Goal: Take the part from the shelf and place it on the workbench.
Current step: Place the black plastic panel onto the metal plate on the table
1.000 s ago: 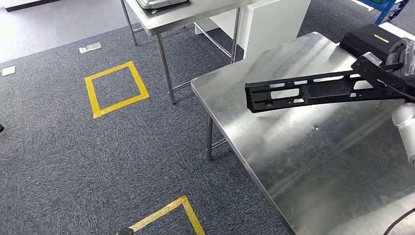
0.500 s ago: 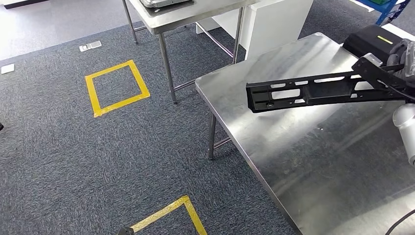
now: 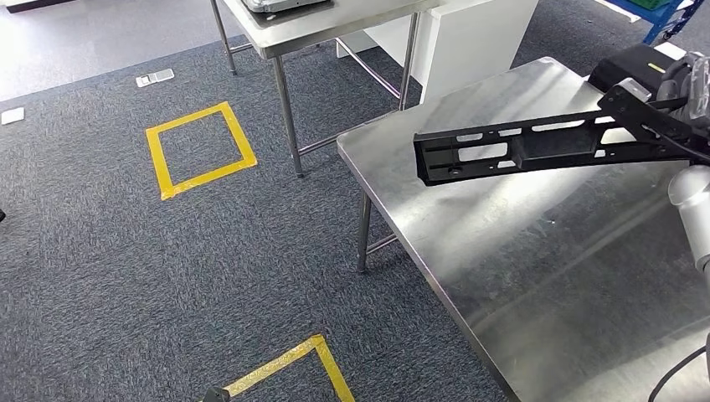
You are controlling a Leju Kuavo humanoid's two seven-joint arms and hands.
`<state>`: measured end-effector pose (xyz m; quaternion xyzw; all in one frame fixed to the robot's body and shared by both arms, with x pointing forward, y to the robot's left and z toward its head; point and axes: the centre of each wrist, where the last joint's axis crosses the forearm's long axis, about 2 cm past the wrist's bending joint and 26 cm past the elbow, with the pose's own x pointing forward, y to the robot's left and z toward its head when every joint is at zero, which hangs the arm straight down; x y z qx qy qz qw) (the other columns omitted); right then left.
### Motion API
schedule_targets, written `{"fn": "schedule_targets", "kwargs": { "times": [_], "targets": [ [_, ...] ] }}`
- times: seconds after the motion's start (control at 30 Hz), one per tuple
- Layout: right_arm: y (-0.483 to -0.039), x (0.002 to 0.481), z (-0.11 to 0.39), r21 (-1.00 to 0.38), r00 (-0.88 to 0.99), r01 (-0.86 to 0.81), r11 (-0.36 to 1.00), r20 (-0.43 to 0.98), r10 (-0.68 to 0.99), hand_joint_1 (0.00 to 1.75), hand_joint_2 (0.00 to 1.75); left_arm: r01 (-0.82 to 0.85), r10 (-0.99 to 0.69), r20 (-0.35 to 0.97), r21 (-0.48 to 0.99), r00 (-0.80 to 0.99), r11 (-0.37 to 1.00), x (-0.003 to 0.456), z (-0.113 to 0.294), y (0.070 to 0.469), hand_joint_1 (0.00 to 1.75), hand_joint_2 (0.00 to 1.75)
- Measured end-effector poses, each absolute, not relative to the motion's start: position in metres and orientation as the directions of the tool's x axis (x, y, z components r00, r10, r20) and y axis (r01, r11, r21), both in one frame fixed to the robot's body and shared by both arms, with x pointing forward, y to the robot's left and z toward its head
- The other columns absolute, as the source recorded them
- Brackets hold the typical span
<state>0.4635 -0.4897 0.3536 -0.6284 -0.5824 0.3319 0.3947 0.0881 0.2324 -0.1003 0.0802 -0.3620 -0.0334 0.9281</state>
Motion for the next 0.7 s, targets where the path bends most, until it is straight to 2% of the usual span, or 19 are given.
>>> {"fn": "schedule_targets", "kwargs": {
  "times": [0.7],
  "targets": [
    [-0.491, 0.465, 0.368, -0.885, 0.117, 0.465, -0.025, 0.034, 0.993, 1.75, 1.75, 0.004, -0.108, 0.675, 0.155, 0.730, 0.988, 0.093, -0.098, 0.223, 0.00, 1.75]
  ]
}}
